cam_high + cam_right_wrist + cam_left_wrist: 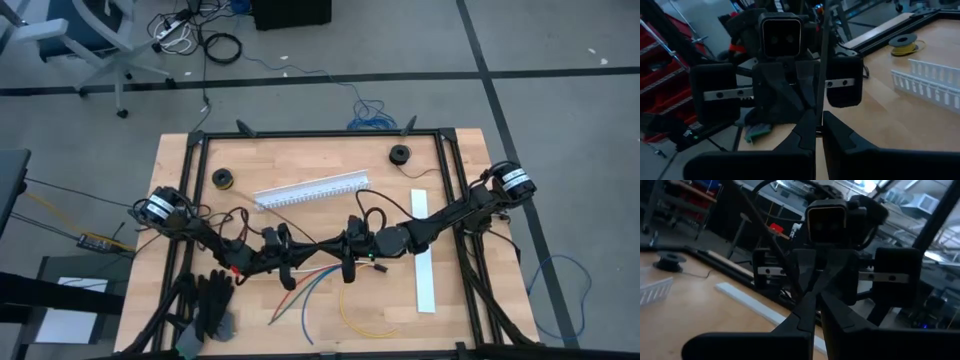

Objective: Ziptie cables
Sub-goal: Insert zip tie on the cable wire

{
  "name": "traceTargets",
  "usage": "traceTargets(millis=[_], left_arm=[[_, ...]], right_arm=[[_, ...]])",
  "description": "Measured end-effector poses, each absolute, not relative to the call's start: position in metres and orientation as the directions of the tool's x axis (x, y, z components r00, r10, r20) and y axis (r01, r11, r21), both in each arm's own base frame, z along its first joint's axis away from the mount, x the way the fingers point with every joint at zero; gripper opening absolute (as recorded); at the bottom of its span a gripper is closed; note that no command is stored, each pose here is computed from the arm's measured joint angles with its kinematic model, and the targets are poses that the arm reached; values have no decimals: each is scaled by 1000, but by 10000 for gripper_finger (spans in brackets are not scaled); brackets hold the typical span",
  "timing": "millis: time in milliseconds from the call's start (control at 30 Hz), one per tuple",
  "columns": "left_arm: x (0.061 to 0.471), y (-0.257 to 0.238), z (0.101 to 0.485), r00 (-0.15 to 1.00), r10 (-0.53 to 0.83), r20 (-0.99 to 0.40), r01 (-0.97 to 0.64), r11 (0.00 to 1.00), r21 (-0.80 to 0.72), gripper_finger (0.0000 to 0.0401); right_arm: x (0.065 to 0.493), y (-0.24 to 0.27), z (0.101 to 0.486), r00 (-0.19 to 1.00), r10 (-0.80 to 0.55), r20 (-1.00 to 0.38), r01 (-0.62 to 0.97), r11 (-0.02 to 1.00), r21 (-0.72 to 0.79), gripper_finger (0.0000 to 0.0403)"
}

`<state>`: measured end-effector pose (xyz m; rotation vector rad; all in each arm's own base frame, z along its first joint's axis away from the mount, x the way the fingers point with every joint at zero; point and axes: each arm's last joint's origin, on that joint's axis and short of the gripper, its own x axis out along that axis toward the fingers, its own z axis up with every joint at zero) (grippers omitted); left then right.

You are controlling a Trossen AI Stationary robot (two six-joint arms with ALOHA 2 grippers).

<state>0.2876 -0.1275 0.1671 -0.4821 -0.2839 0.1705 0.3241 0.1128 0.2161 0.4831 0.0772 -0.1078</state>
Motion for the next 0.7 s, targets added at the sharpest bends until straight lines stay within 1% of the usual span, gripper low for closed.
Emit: traceTargets(millis=[200,533,700], left_arm=[[284,-132,176,946,191,260,-75,914,-398,2],[284,-132,176,946,197,257,-82,914,-398,1],[284,-132,175,945,203,255,-88,912,-400,0]], right_arm=[[322,120,215,993,-59,-107,101,888,448,4],[319,128,215,993,-39,-110,85,891,446,4],[317,131,214,991,-71,-110,112,896,429,4]])
